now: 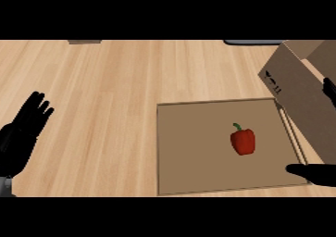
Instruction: Pick the bell pepper from the tray and place it in the cardboard box
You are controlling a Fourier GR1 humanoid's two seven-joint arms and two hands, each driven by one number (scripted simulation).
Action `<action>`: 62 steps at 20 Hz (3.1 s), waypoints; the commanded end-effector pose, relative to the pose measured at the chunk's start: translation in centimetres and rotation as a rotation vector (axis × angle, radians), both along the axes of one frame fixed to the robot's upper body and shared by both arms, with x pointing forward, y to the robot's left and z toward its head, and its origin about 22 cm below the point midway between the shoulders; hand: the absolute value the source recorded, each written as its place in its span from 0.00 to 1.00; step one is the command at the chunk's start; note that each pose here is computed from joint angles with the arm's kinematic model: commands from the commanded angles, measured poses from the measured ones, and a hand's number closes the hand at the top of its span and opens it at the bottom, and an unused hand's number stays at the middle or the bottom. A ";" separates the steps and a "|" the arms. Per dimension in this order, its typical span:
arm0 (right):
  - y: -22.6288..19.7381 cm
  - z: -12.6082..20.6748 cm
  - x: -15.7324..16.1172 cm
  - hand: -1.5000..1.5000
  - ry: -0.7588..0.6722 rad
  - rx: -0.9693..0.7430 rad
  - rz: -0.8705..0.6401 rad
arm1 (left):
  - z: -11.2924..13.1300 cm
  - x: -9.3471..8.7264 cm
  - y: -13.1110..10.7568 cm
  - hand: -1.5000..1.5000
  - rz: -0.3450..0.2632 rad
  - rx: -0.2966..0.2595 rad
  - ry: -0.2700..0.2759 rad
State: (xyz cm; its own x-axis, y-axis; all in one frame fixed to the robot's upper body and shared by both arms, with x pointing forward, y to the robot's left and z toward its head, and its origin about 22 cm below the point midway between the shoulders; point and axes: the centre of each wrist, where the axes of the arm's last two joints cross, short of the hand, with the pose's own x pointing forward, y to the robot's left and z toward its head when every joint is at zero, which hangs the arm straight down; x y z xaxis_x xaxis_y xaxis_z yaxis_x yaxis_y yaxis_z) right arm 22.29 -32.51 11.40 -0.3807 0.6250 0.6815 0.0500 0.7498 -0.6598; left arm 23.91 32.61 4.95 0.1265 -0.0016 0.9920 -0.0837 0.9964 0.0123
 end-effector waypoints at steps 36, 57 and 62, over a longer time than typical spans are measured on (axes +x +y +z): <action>11.0 1.4 3.2 0.00 0.690 -0.607 -0.105 | -0.1 1.1 0.0 0.50 -0.020 0.010 -0.002; 12.1 -0.6 5.7 0.00 0.731 -0.740 -0.132 | 0.3 0.8 0.3 0.50 -0.016 -0.003 -0.017; 13.5 -0.2 5.7 0.00 0.729 -0.779 -0.180 | 1.8 0.8 -0.9 0.50 -0.019 0.011 -0.002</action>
